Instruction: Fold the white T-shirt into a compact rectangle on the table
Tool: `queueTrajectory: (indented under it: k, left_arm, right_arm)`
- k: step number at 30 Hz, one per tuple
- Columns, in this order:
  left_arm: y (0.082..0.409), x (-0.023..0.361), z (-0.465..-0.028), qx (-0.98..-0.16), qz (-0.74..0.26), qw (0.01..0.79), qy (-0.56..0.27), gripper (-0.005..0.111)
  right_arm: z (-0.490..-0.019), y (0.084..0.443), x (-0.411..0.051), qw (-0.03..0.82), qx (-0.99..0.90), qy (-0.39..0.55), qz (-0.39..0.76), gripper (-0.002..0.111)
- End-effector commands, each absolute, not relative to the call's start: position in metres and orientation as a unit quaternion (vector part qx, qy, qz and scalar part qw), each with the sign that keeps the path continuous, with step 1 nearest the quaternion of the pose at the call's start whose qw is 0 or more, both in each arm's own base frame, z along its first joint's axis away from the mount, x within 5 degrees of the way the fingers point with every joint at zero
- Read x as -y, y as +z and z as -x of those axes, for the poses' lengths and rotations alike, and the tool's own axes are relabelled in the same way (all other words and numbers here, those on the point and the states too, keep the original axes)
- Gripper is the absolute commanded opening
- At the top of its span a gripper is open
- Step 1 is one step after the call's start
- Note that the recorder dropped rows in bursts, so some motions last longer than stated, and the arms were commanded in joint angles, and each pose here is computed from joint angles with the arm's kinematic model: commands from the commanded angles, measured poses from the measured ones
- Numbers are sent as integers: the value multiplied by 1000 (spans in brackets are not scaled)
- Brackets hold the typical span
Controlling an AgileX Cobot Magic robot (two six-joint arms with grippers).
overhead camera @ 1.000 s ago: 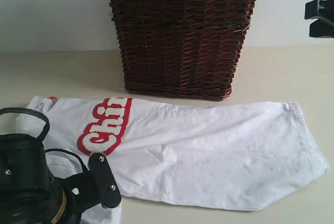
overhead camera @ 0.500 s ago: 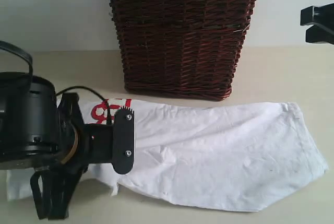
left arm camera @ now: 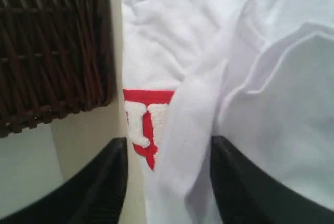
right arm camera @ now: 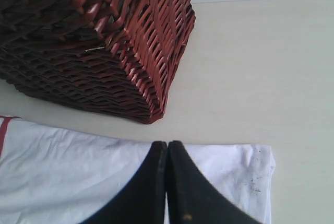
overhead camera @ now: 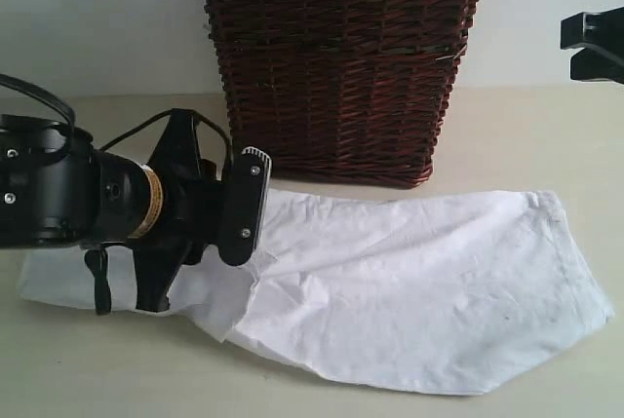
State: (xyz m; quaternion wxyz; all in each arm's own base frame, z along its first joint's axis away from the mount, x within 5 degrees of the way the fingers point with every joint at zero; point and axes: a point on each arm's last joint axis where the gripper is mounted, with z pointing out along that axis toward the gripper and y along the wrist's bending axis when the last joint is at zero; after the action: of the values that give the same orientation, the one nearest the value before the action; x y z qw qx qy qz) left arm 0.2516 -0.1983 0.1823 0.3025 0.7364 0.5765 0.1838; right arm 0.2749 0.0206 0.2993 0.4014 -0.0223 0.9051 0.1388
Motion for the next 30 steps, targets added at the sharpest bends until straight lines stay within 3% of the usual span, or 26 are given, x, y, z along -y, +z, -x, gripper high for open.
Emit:
queueTrajectory:
  k: [1, 7, 9, 10, 12, 13, 15, 18, 20, 23, 27, 30]
  left_arm:
    - [182, 194, -268, -597, -717, 314, 180, 52]
    - [195, 193, -281, -633, -673, 343, 173, 53]
    - [201, 191, -279, -724, -577, 355, 130, 51]
    - [200, 189, -278, -747, -554, 347, 122, 46]
    - [196, 180, -274, -791, -515, 303, 131, 23]
    - [193, 173, -270, -814, -497, 264, 146, 1]
    - [192, 170, -261, -837, -485, 221, 126, 0]
    - [200, 185, -244, -844, -498, 199, 5, 0]
    - [191, 187, -246, -853, -486, 186, -28, 0]
    - [162, 184, -261, -866, -471, 165, -23, 0]
    - [147, 186, -284, -871, -431, 234, -30, 0]
    - [137, 184, -296, -873, -424, 238, -26, 0]
  right_arm:
    - [-276, 298, -19, 403, -904, 137, 21, 0]
    - [-276, 298, -19, 403, -904, 137, 21, 0]
    - [-276, 298, -19, 403, -905, 137, 21, 0]
    - [-276, 298, -19, 401, -905, 138, 21, 0]
    - [-275, 298, -20, 400, -906, 139, 22, 0]
    - [-275, 298, -20, 398, -907, 140, 22, 0]
    - [-274, 297, -20, 394, -908, 141, 24, 0]
    - [-274, 297, -20, 393, -908, 143, 25, 0]
    - [-274, 297, -20, 393, -908, 143, 25, 0]
    - [-274, 297, -21, 392, -909, 143, 25, 0]
    - [-274, 297, -20, 394, -908, 142, 25, 0]
    - [-275, 297, -20, 396, -907, 139, 28, 0]
